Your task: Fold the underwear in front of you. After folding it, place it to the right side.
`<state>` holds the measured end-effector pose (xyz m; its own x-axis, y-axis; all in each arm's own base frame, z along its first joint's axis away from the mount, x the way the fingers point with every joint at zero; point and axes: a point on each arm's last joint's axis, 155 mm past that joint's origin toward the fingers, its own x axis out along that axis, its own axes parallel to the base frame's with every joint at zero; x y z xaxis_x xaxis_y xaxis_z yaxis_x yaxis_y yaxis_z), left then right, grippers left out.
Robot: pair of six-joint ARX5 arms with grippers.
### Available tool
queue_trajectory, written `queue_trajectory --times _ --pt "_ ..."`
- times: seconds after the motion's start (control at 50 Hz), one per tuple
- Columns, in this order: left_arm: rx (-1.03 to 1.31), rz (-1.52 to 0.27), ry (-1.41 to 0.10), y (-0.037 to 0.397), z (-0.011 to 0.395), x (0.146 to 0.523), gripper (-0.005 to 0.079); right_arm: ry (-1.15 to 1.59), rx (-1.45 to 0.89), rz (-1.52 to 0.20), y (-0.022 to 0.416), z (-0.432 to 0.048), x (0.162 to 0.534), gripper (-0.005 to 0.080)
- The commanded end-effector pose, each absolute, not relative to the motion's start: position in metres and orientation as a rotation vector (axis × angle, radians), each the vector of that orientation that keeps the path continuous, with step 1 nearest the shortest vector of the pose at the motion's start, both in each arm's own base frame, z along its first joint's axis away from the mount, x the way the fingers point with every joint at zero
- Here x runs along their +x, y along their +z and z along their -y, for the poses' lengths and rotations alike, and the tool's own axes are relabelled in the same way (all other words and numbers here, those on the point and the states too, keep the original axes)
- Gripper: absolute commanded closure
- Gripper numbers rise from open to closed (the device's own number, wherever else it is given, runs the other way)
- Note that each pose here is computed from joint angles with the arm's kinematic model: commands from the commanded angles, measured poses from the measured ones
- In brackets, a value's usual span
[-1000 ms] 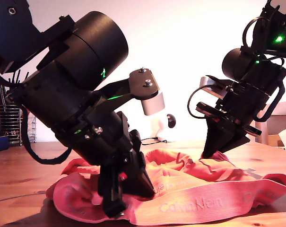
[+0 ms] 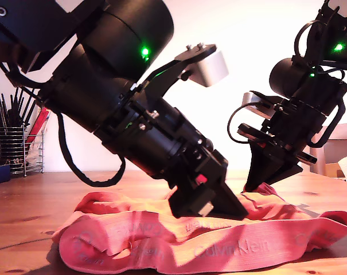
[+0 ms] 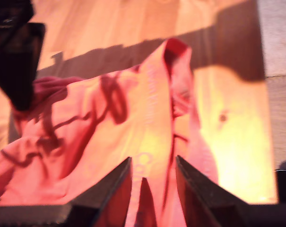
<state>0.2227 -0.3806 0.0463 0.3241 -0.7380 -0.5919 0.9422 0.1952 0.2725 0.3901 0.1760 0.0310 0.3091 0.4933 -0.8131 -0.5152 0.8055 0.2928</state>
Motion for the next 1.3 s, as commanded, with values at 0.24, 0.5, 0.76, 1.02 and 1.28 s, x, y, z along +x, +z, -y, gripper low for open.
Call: queue_trajectory --times 0.24,0.5,0.76,1.02,1.28 --pt "0.698 -0.515 -1.224 0.017 0.379 0.219 0.0486 0.679 -0.022 -1.050 0.036 -0.180 0.393 0.0763" --pt "0.647 -0.589 -1.212 0.033 0.394 0.227 0.0486 0.701 -0.008 -1.051 0.037 -0.184 0.391 0.0763" --pt "0.644 -0.633 -1.164 0.036 0.385 0.243 0.0487 0.701 -0.008 -1.048 0.037 -0.184 0.392 0.0763" --pt "0.674 -0.739 -1.173 0.004 0.374 0.235 0.0459 0.718 0.002 -1.043 0.039 -0.187 0.391 0.0763" --pt "0.684 -0.753 -1.204 0.005 0.379 0.224 0.0430 0.719 0.002 -1.039 0.040 -0.187 0.392 0.0763"
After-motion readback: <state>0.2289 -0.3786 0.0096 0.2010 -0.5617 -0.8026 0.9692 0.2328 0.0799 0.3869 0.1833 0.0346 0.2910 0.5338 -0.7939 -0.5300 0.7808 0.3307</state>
